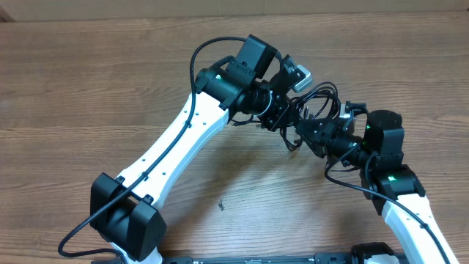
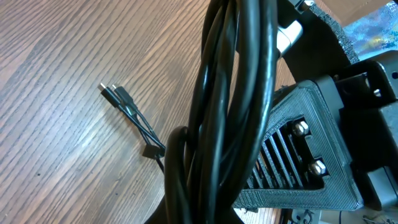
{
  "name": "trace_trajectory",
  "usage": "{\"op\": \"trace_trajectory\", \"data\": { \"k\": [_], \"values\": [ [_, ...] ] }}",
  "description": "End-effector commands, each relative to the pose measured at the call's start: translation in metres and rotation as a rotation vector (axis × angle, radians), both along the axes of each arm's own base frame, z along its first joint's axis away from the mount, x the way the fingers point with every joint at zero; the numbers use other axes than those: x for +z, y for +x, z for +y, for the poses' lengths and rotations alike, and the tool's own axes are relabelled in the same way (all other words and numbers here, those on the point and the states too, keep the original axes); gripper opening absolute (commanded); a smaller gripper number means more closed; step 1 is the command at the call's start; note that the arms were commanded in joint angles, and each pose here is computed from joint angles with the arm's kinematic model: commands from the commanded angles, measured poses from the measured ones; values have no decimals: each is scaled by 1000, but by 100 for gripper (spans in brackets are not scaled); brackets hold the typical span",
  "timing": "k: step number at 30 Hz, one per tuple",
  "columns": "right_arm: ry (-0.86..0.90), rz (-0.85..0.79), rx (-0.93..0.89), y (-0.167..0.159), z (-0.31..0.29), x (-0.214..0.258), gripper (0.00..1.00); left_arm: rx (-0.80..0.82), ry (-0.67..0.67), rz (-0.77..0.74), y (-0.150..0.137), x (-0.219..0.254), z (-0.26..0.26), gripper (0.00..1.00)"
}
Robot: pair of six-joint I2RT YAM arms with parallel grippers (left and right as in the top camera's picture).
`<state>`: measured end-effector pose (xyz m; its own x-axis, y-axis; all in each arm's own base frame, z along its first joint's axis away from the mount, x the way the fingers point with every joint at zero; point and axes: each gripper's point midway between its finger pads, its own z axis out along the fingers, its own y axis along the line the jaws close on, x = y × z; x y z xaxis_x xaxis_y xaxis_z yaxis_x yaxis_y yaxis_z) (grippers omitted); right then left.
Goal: Untangle cables
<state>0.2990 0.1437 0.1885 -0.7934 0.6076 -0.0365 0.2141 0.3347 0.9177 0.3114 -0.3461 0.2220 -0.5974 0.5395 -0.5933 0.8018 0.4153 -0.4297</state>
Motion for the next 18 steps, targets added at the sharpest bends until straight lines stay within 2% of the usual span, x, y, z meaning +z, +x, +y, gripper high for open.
{"op": "trace_trajectory", "data": {
  "k": [1, 3, 8, 11, 15, 18],
  "values": [
    [-37, -28, -65, 11, -10, 5, 16, -86, -81, 6, -20, 24, -8, 4],
    [-41, -28, -70, 12, -10, 4, 5, -93, -76, -1, -20, 23, -7, 4],
    [-56, -30, -91, 14, -14, 2, 4, -103, -70, -12, -20, 22, -6, 4],
    [-59, -12, -90, 12, -14, -1, 4, -50, 0, -59, -8, 13, 1, 4],
    [-57, -11, -87, 12, -13, -1, 4, 133, 244, -189, 30, -11, 38, 4],
    [-58, -9, -87, 12, -14, -1, 4, 410, 487, -267, 62, -21, 88, 4]
  ]
}}
